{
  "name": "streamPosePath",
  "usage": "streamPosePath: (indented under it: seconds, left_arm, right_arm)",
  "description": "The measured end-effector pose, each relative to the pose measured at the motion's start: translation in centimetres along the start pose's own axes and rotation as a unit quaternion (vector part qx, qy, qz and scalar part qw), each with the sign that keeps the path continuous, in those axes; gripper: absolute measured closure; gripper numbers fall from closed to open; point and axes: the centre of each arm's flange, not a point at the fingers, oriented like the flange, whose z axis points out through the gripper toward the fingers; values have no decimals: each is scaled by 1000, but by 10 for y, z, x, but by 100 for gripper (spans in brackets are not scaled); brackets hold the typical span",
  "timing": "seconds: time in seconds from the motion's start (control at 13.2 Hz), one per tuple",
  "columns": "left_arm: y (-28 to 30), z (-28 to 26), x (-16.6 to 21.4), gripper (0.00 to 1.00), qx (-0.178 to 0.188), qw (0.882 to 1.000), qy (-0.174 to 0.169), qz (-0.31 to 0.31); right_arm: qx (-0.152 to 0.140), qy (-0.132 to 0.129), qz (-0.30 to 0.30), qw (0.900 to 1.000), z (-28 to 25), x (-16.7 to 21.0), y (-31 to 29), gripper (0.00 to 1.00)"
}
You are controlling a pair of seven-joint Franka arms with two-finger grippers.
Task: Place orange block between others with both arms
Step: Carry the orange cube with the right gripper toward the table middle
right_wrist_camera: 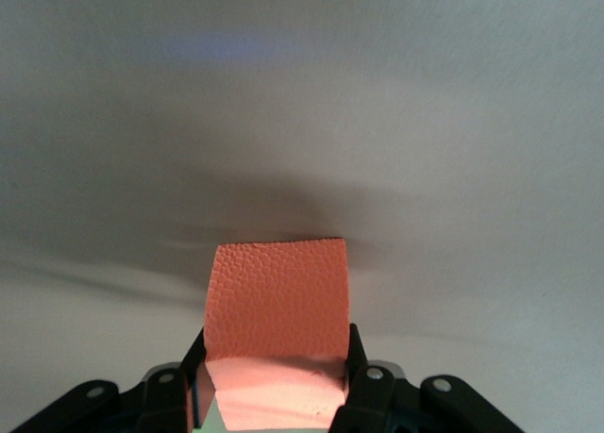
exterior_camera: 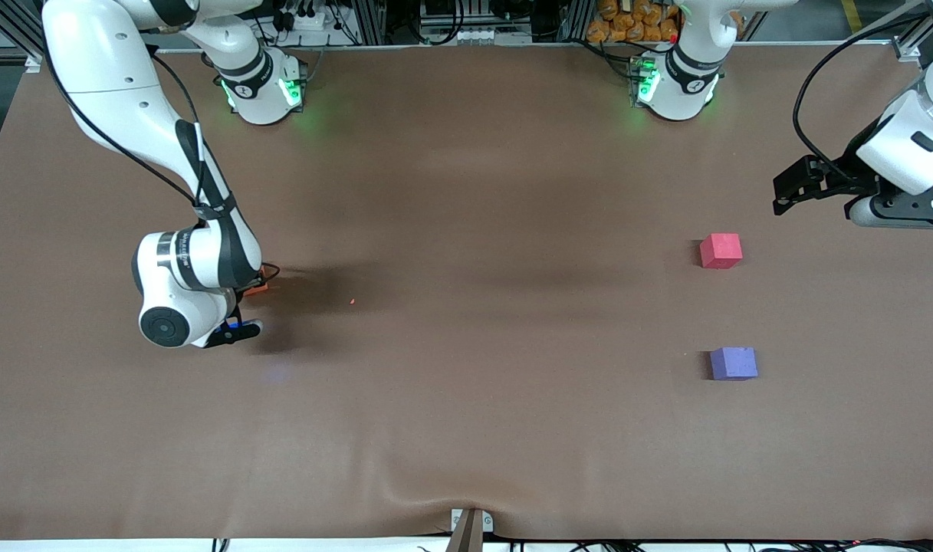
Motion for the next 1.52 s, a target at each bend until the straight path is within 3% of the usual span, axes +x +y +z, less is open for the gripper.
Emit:
streamPosePath:
  seconds: [0.23, 0.46, 0.91, 1.06, 1.29, 1.52]
  left_arm:
    - [0, 0, 0, 0, 0, 1000, 0, 0]
    - [0, 0, 0, 0, 0, 1000, 0, 0]
    - [-2, 0, 0, 0, 0, 1000, 0, -2]
    - [-3, 2, 1, 0, 0, 1000, -2, -3]
    - [-9, 5, 3, 0, 0, 1000, -5, -8]
    - [-11, 5, 3, 0, 0, 1000, -5, -9]
  right_arm:
    - [-4, 54, -5, 999, -35, 13, -7, 46]
    - [33, 115, 16, 993, -70, 26, -70, 51]
    - [71, 131, 127, 981, -63, 5, -304, 51]
    - [103, 131, 155, 974, -59, -2, -341, 51]
    - [155, 107, 176, 966, -57, -7, -359, 51]
    - [165, 100, 176, 965, -55, -11, -369, 51]
